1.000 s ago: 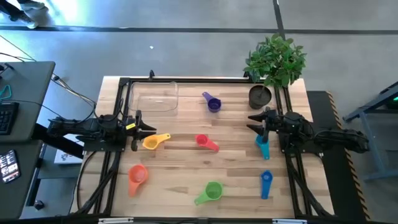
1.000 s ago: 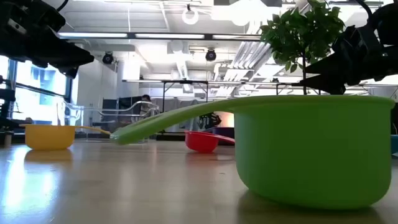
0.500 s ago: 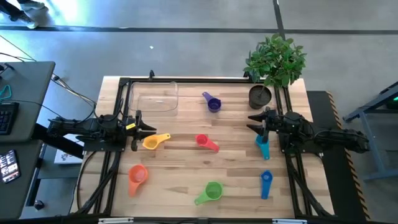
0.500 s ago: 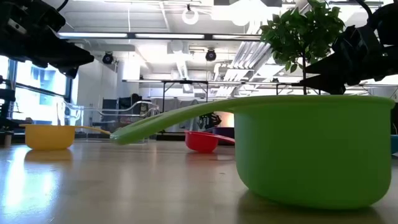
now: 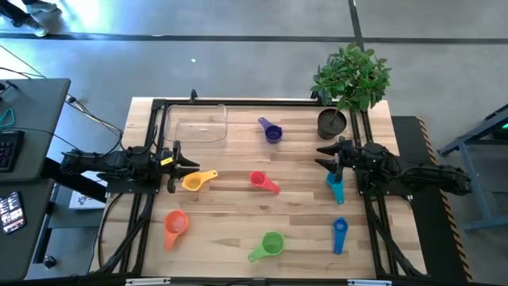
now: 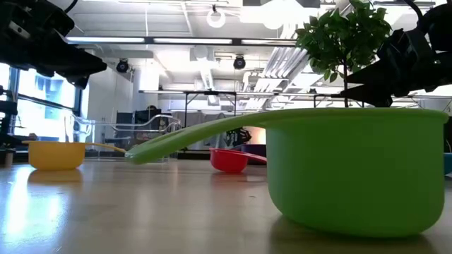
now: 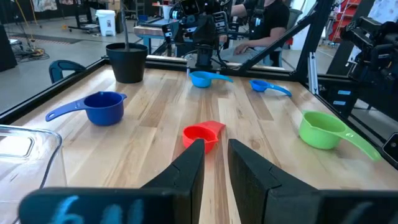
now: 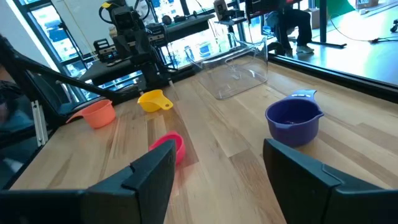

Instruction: Nest measuring cups in basket

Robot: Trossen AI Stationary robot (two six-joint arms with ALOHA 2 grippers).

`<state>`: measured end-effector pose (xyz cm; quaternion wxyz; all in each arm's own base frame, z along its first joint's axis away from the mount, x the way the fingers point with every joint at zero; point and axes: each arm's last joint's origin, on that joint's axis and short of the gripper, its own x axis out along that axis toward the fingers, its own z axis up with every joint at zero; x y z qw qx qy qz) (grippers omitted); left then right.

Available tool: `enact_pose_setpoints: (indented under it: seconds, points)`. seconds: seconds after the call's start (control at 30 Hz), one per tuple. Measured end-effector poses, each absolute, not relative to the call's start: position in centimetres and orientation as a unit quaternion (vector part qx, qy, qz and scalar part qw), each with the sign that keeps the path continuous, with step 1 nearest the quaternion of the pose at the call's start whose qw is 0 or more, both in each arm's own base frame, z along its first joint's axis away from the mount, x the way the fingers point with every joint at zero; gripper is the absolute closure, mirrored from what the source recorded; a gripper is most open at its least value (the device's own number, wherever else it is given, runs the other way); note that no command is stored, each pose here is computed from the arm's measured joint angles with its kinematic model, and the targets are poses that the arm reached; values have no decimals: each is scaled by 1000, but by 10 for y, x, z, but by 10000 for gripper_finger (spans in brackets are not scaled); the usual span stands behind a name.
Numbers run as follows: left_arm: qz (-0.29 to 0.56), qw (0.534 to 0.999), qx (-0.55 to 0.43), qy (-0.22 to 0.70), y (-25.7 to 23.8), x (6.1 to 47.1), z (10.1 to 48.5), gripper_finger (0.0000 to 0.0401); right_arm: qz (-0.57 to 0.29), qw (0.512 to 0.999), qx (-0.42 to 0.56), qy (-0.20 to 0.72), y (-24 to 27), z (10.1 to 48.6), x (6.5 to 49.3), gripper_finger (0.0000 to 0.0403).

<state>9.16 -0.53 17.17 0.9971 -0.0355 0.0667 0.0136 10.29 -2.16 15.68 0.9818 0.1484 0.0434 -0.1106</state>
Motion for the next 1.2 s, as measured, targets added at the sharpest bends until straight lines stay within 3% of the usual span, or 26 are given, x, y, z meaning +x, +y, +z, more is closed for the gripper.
enact_pose_setpoints:
  seconds: [1.2]
  points:
    - [29,997,-1,65,-4,92,172,339,-110,982,148,43,-22,157,103,169]
